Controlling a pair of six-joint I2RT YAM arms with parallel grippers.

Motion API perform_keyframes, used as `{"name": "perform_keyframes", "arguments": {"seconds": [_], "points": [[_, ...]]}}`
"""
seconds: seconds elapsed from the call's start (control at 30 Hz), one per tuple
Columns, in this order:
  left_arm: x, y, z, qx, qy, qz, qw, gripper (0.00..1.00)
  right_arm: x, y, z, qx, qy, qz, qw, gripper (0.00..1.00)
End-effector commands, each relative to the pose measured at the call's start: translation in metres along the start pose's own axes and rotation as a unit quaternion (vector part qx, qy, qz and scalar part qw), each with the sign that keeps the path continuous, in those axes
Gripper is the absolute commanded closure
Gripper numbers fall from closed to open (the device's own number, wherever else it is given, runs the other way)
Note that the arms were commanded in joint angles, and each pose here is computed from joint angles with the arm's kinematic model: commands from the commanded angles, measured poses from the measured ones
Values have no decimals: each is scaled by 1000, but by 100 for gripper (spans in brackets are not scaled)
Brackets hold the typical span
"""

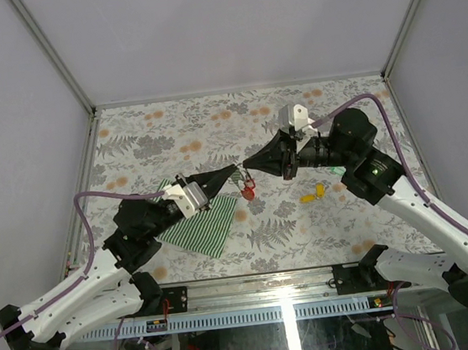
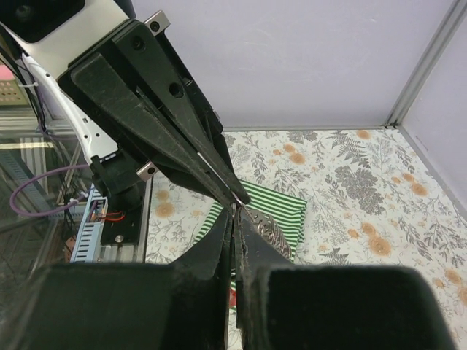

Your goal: Put the keys on the keyring

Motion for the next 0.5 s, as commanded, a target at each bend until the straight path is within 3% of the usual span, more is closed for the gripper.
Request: {"name": "perform_keyframes", "arguments": {"seconds": [0.0,0.47], "points": [[25,3,22,35,11,-37,999,100,22,6,0,-3,-21,-35,999,100],[25,5,21,33,1,-35,999,100,22,7,-1,-9,-19,-40,999,100]]}}
Point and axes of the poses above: each gripper's point midway between its finger pads, its own y axis out along the fingers, its own z axis along the line the jaws close on, x = y × z, the point moved 4 cm from there along -y, back along the fingers, and after that the axes turned 13 degrees about y, right-handed, at the moved point
